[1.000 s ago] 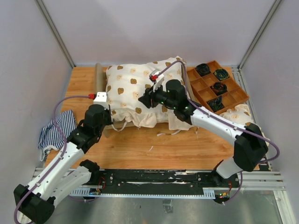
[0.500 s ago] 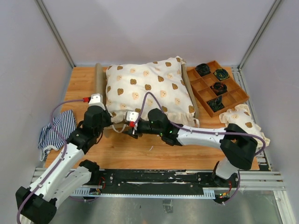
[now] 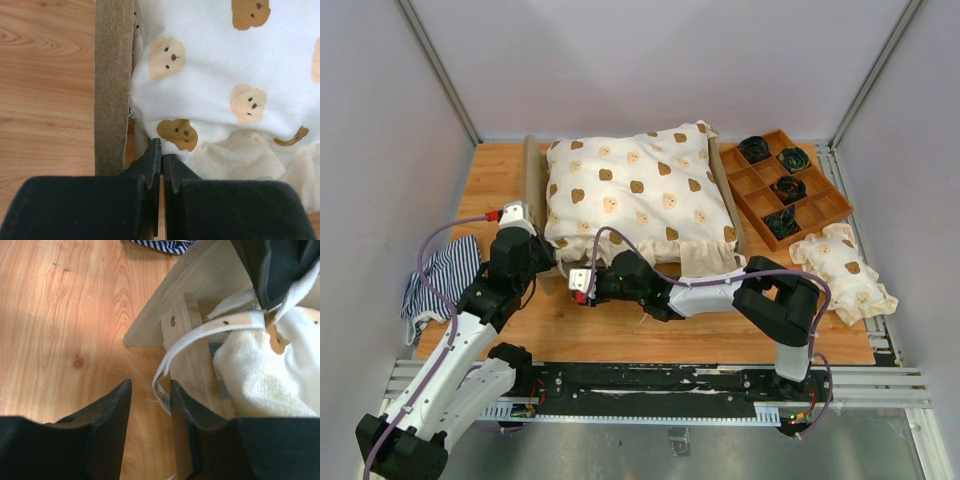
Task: Set up the pet bed
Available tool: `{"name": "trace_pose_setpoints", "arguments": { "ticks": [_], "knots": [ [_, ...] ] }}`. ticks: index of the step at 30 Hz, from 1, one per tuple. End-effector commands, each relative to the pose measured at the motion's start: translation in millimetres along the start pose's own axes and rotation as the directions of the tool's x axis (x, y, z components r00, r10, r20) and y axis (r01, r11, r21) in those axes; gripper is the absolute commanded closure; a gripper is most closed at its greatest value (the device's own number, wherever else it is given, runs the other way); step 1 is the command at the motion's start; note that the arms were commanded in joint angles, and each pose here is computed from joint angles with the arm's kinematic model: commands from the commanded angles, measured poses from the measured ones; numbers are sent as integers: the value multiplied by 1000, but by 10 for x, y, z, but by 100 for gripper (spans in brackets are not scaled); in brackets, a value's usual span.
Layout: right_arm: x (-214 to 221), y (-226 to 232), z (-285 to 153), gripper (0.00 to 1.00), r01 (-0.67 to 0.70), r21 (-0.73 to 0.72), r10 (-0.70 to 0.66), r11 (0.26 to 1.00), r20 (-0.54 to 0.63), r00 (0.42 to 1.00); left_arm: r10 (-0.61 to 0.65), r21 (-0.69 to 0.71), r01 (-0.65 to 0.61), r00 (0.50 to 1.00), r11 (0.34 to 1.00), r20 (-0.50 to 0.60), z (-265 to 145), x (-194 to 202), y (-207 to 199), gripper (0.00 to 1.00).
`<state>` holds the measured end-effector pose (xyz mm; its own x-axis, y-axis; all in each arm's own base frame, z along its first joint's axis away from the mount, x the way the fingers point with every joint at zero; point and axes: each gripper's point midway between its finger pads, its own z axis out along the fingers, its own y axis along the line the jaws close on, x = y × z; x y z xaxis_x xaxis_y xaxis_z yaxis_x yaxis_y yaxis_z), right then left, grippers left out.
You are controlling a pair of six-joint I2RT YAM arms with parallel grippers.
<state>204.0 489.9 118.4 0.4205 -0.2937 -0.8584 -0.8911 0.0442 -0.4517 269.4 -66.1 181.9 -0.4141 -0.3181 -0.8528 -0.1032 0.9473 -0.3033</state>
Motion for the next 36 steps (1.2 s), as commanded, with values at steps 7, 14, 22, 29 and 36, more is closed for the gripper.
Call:
{"name": "trace_pose_setpoints", "arguments": {
  "ticks": [7,14,22,29,36],
  "knots": [
    [-700,231,-166,100,-169,-46,172,985,74,982,-25,-4,25,1000,1000,7,14,16,45,100],
    [-1081,363,-388,97,-649,-117,659,752,171,733,-25,-18,25,1000,1000,6,31,38,90,100],
    [-1285,268,-359,74,-836,-263,876,482,162,454,-24,-23,24,1000,999,2,45,57,110,100],
    [-1580,-11,-551,85,-867,-343,930,362,201,309,-15,-35,15,1000,999,7,43,42,137,100],
    [-2250,-180,-853,88,-779,-568,957,264,255,138,-18,-39,18,1000,999,-3,72,64,148,100]
  ]
}}
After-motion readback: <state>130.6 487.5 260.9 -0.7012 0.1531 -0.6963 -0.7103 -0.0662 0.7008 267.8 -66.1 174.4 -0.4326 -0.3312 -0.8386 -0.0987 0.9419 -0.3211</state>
